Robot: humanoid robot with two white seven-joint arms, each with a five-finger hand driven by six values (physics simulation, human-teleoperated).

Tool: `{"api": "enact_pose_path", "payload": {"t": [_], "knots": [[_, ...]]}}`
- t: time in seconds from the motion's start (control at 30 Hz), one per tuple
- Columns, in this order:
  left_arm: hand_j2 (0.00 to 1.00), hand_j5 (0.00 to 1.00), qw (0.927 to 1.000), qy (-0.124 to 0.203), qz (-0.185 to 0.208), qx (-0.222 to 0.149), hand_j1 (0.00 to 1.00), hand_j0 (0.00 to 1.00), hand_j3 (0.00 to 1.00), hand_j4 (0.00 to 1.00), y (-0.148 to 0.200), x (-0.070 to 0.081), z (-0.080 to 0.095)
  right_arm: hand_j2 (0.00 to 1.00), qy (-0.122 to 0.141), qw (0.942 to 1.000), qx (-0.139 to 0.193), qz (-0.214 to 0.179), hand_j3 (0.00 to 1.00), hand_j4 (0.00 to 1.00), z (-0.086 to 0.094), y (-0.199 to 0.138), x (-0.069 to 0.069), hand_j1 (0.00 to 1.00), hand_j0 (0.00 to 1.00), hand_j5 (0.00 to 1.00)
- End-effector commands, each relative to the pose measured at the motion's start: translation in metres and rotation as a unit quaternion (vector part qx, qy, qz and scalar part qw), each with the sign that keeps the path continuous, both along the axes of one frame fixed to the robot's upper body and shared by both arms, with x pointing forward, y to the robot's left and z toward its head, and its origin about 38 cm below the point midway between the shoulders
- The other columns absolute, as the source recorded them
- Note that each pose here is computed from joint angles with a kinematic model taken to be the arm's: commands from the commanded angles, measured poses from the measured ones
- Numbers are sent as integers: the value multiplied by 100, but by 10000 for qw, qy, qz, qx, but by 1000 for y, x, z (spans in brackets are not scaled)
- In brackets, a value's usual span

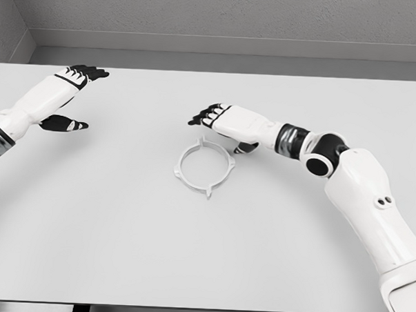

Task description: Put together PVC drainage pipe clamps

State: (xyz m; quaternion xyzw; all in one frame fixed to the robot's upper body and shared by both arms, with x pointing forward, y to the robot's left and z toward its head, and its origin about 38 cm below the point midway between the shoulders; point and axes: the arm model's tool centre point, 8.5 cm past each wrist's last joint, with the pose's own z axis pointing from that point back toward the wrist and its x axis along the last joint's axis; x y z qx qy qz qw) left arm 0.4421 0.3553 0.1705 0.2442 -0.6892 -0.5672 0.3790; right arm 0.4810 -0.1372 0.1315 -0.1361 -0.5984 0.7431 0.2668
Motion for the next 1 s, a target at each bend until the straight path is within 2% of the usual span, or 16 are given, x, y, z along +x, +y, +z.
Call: {"api": "enact_pose_path", "payload": {"t": [0.0, 0.27, 0.37, 0.97], "knots": [[100, 100, 10000, -3, 7, -28, 100, 100, 100, 100, 1, 0, 1, 100, 14, 10000, 37, 27, 100, 100, 0, 4, -1, 100, 100, 100], [100, 100, 10000, -3, 4, -35, 100, 100, 100, 100, 0, 0, 1, 100, -18, 10000, 31, 84, 100, 100, 4, 7, -2, 100, 100, 100], [100, 100, 10000, 7, 16, -34, 100, 100, 100, 100, 1, 0, 0, 100, -119, 9998, 53, 130, 100, 100, 11, 10, -1, 100, 100, 100], [100, 100, 10000, 5, 33, -38, 100, 100, 100, 100, 2, 1, 0, 100, -75, 9998, 40, 196, 100, 100, 10, 18, -3, 100, 100, 100]]}}
